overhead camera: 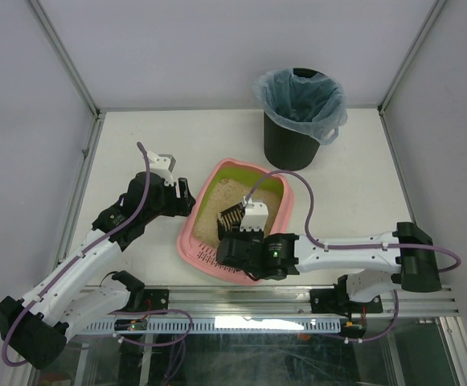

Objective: Clean the litter box

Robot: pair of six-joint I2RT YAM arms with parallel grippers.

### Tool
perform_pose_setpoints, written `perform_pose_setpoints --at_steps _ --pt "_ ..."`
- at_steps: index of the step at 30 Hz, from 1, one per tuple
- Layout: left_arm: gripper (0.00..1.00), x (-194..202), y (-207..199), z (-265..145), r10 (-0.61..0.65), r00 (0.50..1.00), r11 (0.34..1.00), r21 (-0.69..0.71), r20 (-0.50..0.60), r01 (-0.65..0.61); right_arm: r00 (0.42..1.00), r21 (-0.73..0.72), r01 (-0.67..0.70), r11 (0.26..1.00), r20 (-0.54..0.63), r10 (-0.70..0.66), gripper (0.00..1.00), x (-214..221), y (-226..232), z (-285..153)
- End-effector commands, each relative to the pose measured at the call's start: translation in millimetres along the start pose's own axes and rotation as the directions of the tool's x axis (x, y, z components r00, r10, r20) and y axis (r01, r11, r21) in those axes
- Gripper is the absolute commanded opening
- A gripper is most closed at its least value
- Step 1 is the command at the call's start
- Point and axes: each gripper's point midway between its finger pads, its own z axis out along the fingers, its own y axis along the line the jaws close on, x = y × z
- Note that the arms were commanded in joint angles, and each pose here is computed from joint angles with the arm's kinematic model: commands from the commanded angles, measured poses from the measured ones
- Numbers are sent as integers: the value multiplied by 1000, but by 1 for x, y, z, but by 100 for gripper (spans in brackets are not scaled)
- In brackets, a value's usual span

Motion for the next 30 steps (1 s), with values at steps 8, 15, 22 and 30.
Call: perform_pose_setpoints --at_steps 8,15,22,30 --pt "67 -6 1 1 -3 1000 1000 -5 22 3 997 -209 -75 975 -19 73 40 -10 39 -15" --pt "67 -11 -1 -4 -4 999 1000 8 45 3 987 -184 152 971 82 -139 42 -41 19 -14" --pt "68 -28 -6 -21 -13 990 999 43 139 7 988 -393 140 909 120 -100 100 -93 9 -29" --pt "76 -49 -7 -44 -32 966 998 61 258 17 937 -495 131 859 346 57 100 -170 -46 -67"
